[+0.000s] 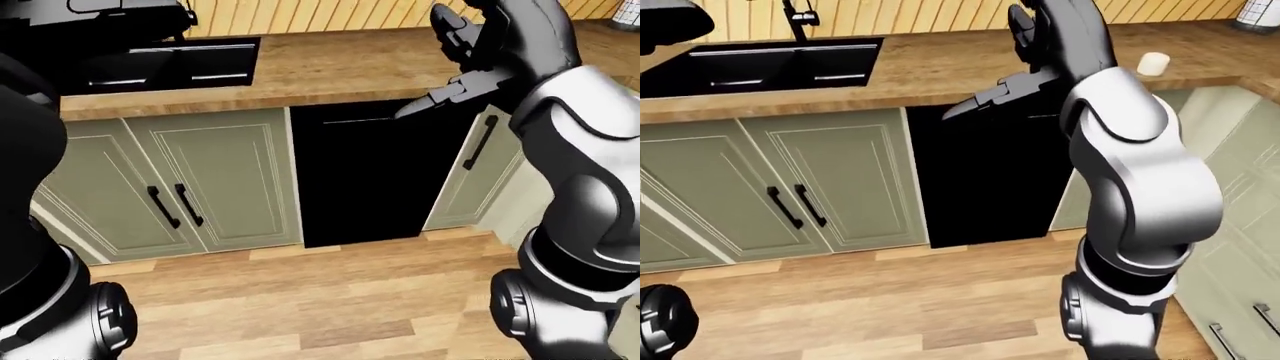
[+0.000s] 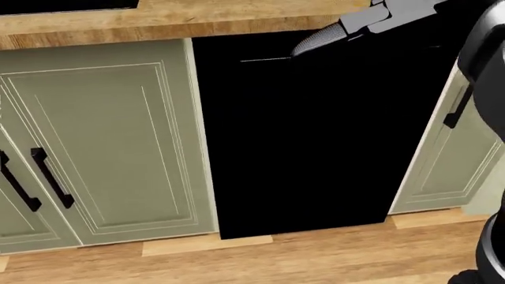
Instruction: Pick up the wedge of cheese and place it on the slice of bread to prepare a simple cheese on bread dish.
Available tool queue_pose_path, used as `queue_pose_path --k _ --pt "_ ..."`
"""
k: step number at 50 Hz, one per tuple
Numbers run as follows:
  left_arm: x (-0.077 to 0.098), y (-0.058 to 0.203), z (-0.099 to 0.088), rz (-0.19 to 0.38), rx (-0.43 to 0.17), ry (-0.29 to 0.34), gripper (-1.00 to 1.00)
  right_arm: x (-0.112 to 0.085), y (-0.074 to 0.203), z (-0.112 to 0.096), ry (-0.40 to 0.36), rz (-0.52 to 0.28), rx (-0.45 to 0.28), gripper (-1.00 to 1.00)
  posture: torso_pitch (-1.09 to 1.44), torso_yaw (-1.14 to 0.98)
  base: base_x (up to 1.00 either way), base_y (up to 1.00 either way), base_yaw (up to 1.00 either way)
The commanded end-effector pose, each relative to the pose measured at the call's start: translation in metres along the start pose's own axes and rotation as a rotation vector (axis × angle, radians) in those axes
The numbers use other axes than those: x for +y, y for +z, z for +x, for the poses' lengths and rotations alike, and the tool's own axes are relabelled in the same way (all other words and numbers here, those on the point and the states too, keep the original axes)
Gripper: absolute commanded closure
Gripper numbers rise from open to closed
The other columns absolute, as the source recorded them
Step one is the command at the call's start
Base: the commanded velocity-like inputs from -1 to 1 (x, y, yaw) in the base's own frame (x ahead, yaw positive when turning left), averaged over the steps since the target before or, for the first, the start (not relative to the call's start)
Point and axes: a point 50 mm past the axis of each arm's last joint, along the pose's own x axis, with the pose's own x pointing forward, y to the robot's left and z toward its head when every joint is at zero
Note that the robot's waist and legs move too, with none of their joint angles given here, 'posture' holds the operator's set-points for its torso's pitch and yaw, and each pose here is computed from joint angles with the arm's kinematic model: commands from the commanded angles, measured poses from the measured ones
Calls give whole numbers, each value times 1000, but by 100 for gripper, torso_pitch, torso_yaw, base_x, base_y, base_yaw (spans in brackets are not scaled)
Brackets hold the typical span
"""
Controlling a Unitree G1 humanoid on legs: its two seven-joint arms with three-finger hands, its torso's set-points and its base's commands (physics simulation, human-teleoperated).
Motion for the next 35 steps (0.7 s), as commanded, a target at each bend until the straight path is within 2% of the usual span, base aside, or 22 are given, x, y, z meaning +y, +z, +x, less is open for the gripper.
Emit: queue_pose_path --k 1,35 --pt "-3 15 -3 -12 -81 -15 -100 -6 18 -3 -43 -23 -93 -100 0 0 0 -34 0" --pt "-5 14 -3 -16 -82 -23 -100 -4 17 -2 -36 -23 -92 -100 0 0 0 -35 0"
